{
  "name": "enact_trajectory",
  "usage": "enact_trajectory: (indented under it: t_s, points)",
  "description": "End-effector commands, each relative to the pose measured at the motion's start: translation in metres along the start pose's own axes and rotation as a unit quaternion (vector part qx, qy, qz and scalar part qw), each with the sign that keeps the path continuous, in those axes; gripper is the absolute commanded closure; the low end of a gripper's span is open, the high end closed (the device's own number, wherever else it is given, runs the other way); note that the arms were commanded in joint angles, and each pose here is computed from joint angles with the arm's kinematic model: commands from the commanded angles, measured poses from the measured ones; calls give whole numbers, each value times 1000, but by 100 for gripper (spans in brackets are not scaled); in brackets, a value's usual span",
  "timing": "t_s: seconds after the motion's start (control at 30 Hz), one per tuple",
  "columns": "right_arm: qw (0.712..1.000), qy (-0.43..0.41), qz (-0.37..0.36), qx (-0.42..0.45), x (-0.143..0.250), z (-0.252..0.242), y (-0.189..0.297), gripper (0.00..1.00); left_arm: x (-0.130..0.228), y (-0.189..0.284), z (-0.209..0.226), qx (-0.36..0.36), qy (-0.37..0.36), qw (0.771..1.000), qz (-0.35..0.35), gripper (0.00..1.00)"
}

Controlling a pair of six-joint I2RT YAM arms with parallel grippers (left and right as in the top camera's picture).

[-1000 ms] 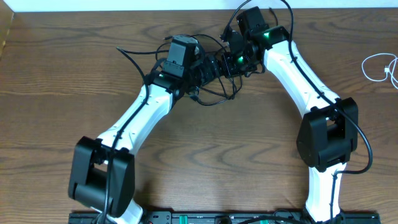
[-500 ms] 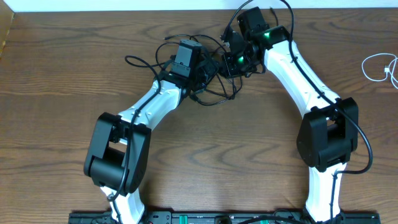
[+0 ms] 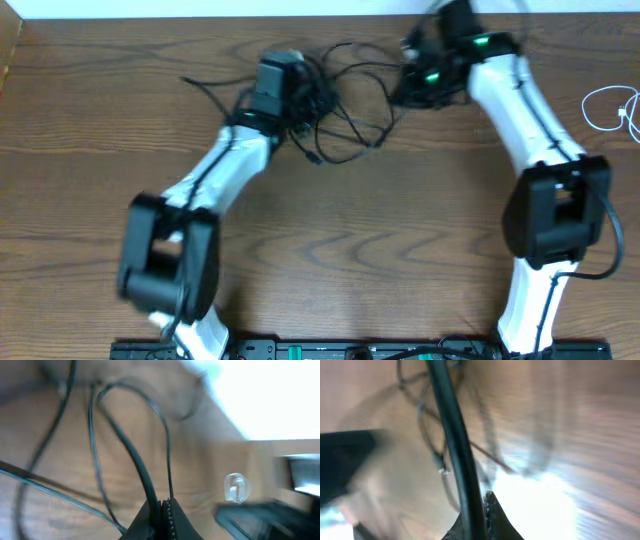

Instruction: Untangle cables

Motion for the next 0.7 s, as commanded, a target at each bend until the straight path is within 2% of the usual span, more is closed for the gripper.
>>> enact_trajectory:
  t_s: [0.0, 0.17, 0.43, 0.53, 0.67]
  points:
    - [999, -42, -17, 15, 0, -29, 25, 99, -36, 89, -65, 98, -92, 988, -78, 93]
    - [996, -71, -11, 56, 8, -60, 26, 99, -46, 192, -115, 165, -132, 962, -170, 93]
    - [986, -87, -3, 141, 19, -86, 21, 99, -23, 321, -168, 263, -180, 903, -288, 93]
    - [981, -99, 7, 168, 27, -96, 19, 99, -21, 354, -175, 278, -194, 881, -330, 93]
    - [974, -123, 20, 187, 38, -115, 23, 99, -30, 393, -166, 259, -195, 861, -393, 93]
Point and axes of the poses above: each gripper's point midway between its finger pads, its own y axis back along the fingers, its own z axis along the line the jaws close on, x = y × z, the point moved 5 cm from there along y, back along the fingers, and after that the axes turned 2 degrees about y, right-handed, at the moved point
